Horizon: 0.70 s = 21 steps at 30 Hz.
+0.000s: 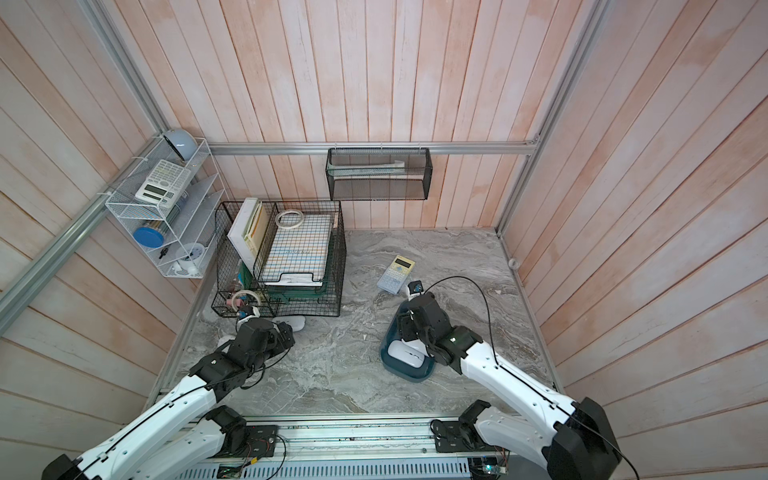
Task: Put the mouse in the storage box
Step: Place the mouse in the storage box.
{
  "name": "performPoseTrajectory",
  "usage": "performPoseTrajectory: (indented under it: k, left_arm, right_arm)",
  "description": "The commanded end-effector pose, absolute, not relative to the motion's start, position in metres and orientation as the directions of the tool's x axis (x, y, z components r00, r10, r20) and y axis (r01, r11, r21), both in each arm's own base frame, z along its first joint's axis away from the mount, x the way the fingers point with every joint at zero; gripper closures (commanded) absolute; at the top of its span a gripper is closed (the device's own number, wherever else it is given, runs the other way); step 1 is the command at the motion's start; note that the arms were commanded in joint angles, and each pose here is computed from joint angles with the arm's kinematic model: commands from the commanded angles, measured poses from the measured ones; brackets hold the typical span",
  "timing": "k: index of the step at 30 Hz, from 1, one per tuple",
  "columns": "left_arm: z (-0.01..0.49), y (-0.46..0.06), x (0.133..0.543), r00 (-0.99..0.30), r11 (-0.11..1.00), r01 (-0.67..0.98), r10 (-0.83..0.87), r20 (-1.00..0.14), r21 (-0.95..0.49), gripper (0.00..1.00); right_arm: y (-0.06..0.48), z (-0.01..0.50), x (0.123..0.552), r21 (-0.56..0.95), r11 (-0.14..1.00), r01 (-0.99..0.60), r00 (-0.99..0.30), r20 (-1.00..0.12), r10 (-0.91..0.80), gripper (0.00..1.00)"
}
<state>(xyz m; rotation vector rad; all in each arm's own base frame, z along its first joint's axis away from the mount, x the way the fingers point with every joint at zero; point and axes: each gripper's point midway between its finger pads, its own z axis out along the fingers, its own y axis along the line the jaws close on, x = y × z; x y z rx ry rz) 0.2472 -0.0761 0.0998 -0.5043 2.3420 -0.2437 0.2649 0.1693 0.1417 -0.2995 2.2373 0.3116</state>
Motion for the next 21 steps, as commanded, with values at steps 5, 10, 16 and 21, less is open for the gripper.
performPoseTrajectory:
  k: [5, 10, 16, 21]
  left_arm:
    - [0.09, -0.085, 0.289, -0.678, 0.882, -0.273, -0.459, -0.574, -0.383, 0.0]
    - [0.069, -0.068, 0.302, -0.681, 0.871, -0.373, -0.491, -0.543, -0.32, 0.0]
    - [0.063, -0.068, 0.32, -0.701, 0.873, -0.404, -0.488, -0.52, -0.275, 0.0]
    - [0.052, -0.068, 0.329, -0.685, 0.853, -0.441, -0.521, -0.509, -0.28, 0.0]
  right_arm:
    - [0.188, 0.179, 0.263, 0.255, 0.865, -0.432, -0.44, -0.897, 0.044, 0.31]
    - [0.186, 0.177, 0.262, 0.252, 0.869, -0.427, -0.436, -0.899, 0.046, 0.31]
    - [0.186, 0.175, 0.262, 0.253, 0.867, -0.43, -0.431, -0.901, 0.049, 0.32]
    - [0.187, 0.177, 0.262, 0.255, 0.865, -0.432, -0.43, -0.901, 0.051, 0.32]
